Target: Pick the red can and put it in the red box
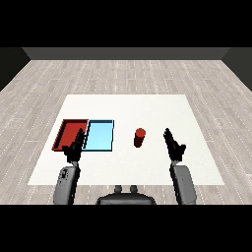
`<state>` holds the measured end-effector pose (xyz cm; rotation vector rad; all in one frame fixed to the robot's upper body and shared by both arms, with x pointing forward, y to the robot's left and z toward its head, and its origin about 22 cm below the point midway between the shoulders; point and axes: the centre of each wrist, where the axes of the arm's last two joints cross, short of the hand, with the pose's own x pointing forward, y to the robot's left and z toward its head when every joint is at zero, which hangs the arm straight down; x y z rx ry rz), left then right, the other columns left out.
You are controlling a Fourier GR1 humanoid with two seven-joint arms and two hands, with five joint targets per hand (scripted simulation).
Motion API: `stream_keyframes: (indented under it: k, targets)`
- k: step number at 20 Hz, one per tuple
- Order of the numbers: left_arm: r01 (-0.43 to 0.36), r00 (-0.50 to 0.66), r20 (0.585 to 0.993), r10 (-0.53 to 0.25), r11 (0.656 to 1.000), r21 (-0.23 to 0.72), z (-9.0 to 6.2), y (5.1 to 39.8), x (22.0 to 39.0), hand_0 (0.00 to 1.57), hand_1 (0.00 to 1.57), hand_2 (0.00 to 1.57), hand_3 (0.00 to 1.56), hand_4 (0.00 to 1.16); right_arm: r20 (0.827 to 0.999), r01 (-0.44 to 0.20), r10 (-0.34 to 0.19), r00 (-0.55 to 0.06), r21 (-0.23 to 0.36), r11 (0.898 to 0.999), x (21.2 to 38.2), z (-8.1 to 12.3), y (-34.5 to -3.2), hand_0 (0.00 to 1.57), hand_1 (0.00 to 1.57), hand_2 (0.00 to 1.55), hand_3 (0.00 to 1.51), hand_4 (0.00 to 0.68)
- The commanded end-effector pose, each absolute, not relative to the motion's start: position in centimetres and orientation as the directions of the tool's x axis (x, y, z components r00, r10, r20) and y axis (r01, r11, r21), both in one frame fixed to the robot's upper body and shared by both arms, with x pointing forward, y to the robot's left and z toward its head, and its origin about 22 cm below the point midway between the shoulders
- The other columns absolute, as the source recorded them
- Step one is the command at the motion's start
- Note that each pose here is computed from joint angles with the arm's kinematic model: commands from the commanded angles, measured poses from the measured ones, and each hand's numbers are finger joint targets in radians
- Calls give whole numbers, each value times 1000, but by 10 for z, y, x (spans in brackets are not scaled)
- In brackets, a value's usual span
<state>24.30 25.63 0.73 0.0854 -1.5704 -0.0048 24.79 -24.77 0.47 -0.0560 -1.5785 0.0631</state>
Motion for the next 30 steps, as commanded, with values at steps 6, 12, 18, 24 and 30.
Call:
stream_keyframes:
  k: [6, 12, 18, 24, 30]
  targets:
    - [10, 12, 994, -108, 994, 108, -1, 247, 240, 0, 0, 0, 0, 0, 996, 27, 91, 17, -91, 995, 282, 0, -305, 0, 0, 0, 0, 0]
    - [-5, -439, 899, 9, 1000, -13, 22, 252, 235, 0, 0, 0, 0, 0, 947, -18, 15, -320, -22, 1000, 263, -1, -305, 0, 0, 0, 0, 0]
    - [6, -429, 903, -8, 1000, 12, -2, 249, 258, 0, 0, 0, 0, 0, 939, -29, 0, -343, -11, 1000, 282, -11, -307, 0, 0, 0, 0, 0]
    - [-8, -440, 898, -1, 1000, -2, -2, 248, 258, 0, 0, 0, 0, 0, 951, -64, -23, -308, 3, 998, 295, 0, -300, 0, 0, 0, 0, 0]
    - [29, -447, 894, 43, 999, -33, 13, 254, 254, 0, 0, 0, 0, 0, 957, -80, -53, -285, 31, 996, 287, 0, -295, 0, 0, 0, 0, 0]
